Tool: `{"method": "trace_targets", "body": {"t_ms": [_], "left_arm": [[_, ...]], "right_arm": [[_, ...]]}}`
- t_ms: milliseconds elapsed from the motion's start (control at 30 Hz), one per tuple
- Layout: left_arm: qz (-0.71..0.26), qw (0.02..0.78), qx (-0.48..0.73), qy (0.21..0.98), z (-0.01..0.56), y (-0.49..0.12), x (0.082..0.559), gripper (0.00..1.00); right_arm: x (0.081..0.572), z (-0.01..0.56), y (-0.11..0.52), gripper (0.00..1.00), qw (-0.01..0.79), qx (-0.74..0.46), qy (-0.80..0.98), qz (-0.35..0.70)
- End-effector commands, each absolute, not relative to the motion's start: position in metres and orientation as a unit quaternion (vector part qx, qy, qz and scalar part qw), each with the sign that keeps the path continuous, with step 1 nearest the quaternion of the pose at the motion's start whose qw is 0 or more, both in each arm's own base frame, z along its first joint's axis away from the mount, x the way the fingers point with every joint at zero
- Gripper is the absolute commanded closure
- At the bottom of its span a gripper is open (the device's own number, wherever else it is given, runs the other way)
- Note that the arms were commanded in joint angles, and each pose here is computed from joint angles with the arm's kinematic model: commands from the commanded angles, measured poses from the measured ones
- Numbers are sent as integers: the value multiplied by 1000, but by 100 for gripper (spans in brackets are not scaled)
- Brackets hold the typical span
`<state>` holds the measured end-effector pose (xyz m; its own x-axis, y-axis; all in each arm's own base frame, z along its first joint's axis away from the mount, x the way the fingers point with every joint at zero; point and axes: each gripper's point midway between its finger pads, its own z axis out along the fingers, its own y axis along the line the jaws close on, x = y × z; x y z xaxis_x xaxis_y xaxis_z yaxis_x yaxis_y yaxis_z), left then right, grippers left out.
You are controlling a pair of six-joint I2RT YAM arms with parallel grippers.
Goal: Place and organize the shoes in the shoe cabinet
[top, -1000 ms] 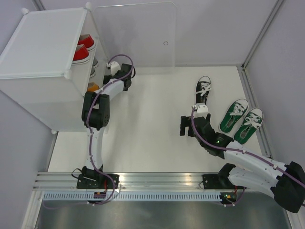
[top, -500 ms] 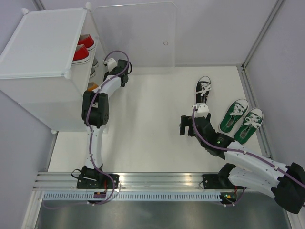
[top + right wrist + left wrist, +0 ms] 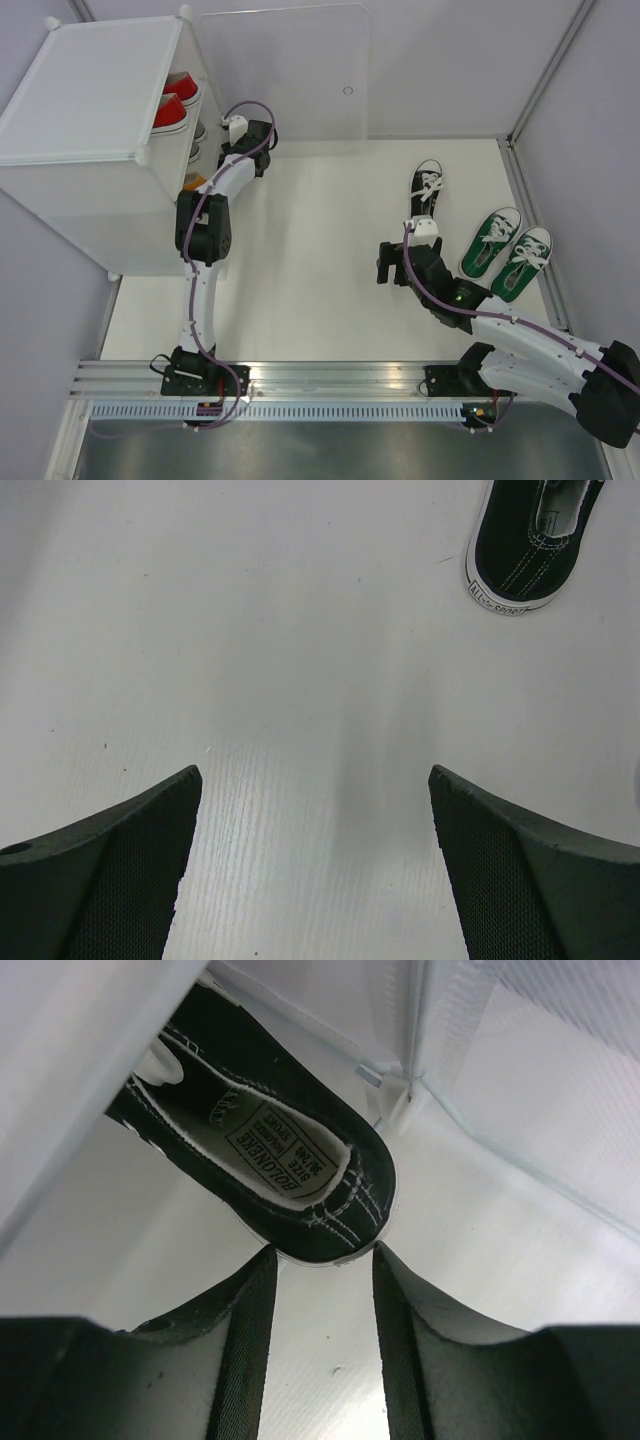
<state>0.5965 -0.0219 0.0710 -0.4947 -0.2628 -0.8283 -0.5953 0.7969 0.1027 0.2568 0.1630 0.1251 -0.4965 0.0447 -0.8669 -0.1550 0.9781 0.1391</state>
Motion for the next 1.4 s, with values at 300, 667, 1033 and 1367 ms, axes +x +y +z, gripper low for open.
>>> {"method": "trace_targets", "body": {"t_ms": [300,667,1033,1367], "left_arm": [[274,434,-278,812,89,48,592,33],[169,450,-222,848,118,-13,593,20],[-36,421,-22,906,129,-200,538,14],[-209,377,121,894,155,-369,447,12]], "right_arm": [[263,141,172,2,518,-25,846,121],[263,138,173,2,512,-28,850,119],[262,153,160,4,537,6,835,120],[252,198,119,5,606,96,779,131]]}}
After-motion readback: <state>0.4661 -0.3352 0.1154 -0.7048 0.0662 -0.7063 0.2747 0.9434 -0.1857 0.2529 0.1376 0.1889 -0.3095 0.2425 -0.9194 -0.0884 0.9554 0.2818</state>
